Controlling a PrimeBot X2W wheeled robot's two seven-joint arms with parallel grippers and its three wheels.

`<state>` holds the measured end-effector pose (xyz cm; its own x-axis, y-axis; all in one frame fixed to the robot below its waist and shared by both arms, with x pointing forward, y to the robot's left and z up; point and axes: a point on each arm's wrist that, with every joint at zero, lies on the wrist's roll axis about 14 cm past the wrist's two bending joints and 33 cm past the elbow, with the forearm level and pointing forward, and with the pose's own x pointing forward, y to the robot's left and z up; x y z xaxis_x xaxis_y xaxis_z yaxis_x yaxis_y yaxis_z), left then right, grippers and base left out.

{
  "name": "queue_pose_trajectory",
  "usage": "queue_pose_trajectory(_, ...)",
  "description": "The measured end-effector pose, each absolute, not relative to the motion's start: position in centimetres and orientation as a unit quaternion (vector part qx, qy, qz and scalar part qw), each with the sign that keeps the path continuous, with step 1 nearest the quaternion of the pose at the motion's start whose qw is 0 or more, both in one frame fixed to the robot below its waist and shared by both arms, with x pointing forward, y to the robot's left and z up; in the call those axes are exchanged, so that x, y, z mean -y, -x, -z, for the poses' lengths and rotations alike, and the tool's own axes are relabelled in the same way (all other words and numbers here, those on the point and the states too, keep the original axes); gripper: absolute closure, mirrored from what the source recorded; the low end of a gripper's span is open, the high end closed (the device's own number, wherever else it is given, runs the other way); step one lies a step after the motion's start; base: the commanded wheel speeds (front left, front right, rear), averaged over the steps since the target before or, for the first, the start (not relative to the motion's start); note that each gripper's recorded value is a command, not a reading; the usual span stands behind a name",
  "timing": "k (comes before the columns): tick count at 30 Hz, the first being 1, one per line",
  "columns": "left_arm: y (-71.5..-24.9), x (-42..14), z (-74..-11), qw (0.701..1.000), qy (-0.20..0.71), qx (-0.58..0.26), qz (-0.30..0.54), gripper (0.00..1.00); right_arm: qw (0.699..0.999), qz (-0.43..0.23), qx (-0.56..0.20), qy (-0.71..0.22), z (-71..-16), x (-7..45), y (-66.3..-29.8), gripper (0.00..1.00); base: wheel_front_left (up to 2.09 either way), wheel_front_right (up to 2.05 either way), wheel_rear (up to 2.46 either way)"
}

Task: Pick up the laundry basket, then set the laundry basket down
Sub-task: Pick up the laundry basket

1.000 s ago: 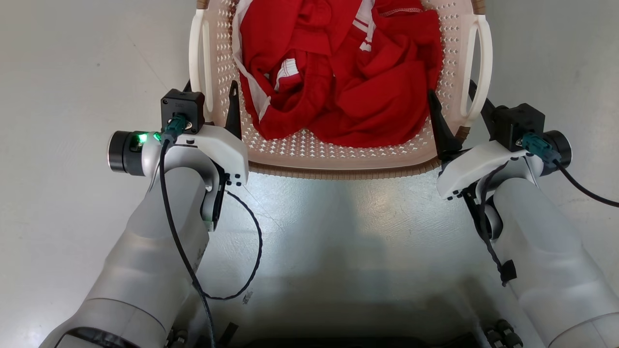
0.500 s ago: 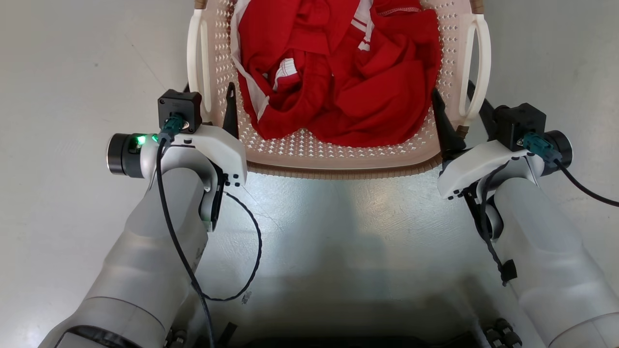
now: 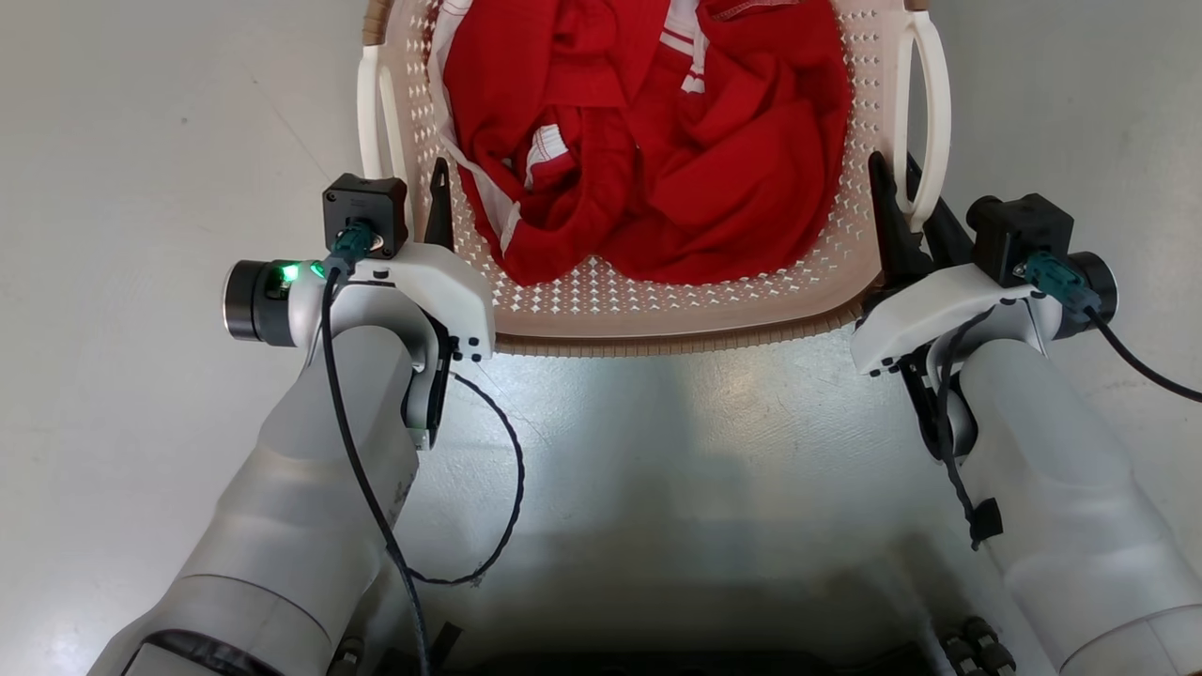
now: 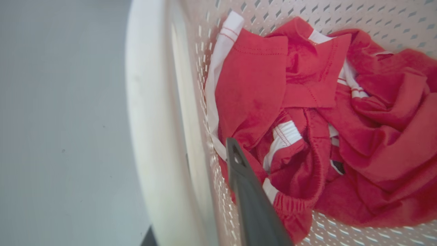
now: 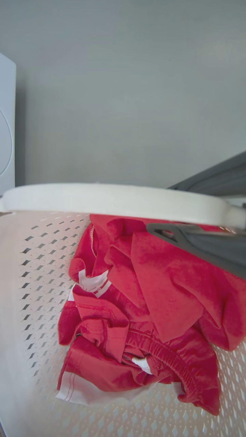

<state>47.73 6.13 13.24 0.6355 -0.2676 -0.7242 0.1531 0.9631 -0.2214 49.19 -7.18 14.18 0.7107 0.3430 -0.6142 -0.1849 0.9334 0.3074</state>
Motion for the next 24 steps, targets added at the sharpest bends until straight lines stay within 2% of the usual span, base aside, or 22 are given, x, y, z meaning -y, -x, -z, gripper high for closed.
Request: queue_pose_trajectory(24, -48.2, -5.6, -16.5, 0.907, 0.049, -0.394, 0.139, 1.00, 0.913, -0.158, -0.361, -0.103, -16.9, 7.0, -47.7, 1.00, 0.00, 0.00, 0.00)
